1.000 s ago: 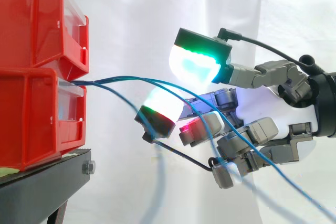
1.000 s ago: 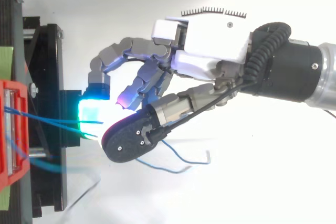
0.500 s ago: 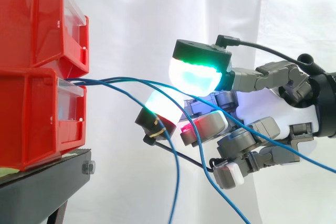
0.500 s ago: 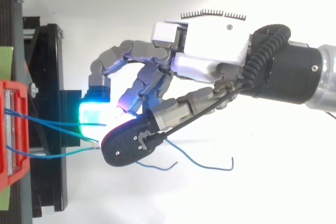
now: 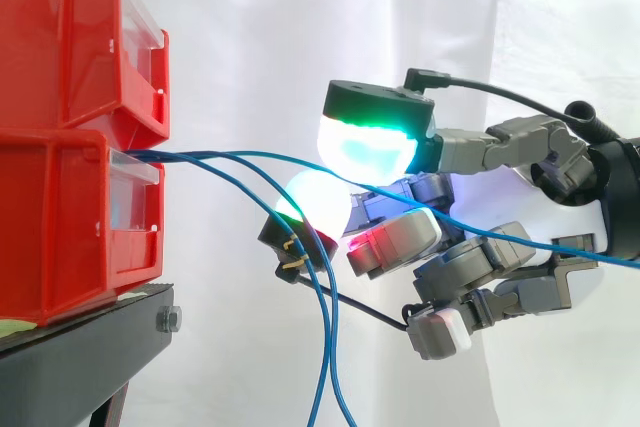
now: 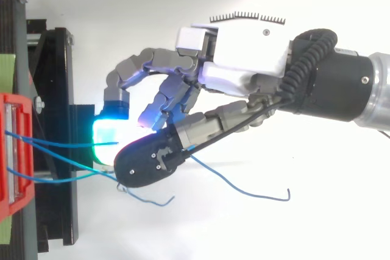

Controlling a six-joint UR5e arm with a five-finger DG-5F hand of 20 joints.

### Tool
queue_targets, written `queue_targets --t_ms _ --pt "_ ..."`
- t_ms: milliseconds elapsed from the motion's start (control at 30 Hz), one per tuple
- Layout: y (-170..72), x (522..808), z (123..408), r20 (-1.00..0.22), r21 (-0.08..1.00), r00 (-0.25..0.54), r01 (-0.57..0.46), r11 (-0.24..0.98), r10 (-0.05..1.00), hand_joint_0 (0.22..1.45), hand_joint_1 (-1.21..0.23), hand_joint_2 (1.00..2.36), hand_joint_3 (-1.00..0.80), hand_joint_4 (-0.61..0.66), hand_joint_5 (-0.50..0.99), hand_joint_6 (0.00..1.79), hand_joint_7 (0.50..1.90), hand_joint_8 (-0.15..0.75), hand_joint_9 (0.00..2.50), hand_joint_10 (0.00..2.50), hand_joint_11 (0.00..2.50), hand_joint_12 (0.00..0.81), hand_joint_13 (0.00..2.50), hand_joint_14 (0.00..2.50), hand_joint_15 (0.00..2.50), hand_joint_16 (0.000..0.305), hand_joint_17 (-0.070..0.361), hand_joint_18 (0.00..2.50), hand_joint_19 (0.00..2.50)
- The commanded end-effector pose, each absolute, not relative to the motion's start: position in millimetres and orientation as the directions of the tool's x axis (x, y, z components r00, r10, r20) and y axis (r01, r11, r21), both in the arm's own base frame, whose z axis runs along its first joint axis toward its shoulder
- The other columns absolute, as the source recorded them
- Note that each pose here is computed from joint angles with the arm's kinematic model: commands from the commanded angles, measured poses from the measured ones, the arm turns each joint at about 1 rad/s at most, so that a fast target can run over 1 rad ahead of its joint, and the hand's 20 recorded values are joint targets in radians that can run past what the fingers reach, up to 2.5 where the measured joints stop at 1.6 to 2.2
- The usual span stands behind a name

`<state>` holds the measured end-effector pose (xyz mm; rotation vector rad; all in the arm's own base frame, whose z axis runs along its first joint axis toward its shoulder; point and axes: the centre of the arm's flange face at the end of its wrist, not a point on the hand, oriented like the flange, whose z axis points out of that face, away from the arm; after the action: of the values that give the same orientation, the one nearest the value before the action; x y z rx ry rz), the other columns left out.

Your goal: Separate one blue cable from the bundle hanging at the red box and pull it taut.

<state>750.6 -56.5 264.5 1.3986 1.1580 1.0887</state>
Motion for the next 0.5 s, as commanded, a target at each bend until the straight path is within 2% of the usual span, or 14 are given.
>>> queue_targets --t_ms 0,267,467 --pt "-56.6 750.5 264.5 0.049 0.992 0.144 0.110 -0.065 0.988 0.59 -0.60 1.01 -0.34 0.14 -0.20 0.83 1.01 0.257 1.13 0.07 1.64 0.333 1.20 0.87 1.60 0.049 0.111 1.02 0.93" --pt "-56.6 750.4 264.4 0.048 0.992 0.144 0.111 -0.065 0.988 0.59 -0.63 1.01 -0.41 0.14 -0.20 0.83 1.02 0.259 1.13 0.05 1.63 0.328 1.20 0.85 1.60 0.050 0.111 1.02 0.92" --pt "-56.5 750.2 264.3 0.048 0.992 0.142 0.113 -0.065 0.989 0.60 -0.70 1.01 -0.29 0.10 -0.19 0.85 1.08 0.253 1.14 0.05 1.64 0.334 1.21 0.81 1.62 0.049 0.110 1.03 0.92"
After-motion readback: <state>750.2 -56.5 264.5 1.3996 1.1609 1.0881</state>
